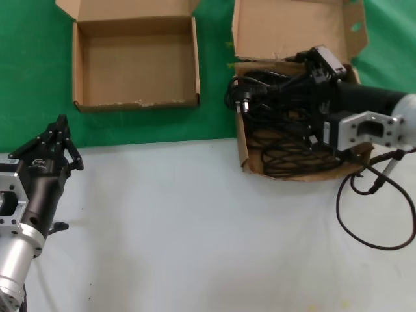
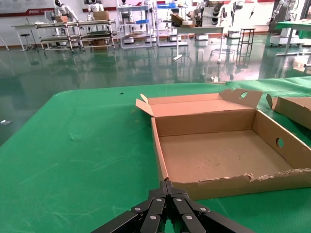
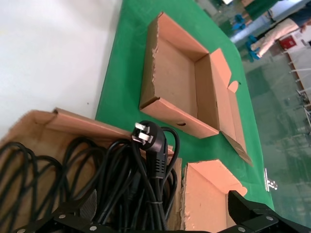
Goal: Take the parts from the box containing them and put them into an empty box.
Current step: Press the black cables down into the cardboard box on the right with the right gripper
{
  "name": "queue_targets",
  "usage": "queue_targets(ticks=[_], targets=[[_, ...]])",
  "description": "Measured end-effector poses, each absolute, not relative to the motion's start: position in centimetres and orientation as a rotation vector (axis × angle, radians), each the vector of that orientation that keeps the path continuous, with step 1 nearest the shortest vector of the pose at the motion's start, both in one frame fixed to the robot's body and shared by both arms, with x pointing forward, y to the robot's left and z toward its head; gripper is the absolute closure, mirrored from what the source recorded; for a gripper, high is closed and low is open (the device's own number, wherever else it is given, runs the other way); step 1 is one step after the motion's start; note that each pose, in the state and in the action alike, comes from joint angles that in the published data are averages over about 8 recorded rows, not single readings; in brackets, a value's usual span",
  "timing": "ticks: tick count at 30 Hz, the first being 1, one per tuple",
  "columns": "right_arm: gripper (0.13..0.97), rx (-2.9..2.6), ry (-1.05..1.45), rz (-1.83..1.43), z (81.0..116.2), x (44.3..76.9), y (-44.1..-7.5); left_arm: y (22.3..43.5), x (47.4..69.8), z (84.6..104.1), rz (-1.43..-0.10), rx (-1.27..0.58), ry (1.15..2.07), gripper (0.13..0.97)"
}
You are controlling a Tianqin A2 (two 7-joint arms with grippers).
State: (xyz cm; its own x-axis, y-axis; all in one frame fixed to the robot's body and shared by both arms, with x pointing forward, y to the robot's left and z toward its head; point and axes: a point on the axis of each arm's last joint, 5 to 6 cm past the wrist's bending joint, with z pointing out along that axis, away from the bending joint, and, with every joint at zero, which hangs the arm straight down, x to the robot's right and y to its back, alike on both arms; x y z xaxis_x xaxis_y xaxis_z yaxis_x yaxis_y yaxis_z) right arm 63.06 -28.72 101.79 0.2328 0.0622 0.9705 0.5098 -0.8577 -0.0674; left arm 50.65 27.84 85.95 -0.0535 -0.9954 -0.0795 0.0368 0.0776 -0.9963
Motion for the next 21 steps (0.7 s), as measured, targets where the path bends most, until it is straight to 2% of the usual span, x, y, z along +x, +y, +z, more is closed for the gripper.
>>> queue_targets(ticks=[4,11,21], targets=[[0.143,-2.153,-0.562,-1.673,102.1,64.3,-28.0,27.8,50.7,85.9,-1.207,-1.099,1.260,0.945],[0.180,-2.152,-0.571,-1.680,102.0,65.7,-27.2,27.8,50.7,85.9,-1.207,-1.099,1.260,0.950],[0.318,-2.161,-0.557,-1.685,101.9,66.9,-26.9,27.8,50.7,85.9,-1.207,-1.099,1.260,0.952]])
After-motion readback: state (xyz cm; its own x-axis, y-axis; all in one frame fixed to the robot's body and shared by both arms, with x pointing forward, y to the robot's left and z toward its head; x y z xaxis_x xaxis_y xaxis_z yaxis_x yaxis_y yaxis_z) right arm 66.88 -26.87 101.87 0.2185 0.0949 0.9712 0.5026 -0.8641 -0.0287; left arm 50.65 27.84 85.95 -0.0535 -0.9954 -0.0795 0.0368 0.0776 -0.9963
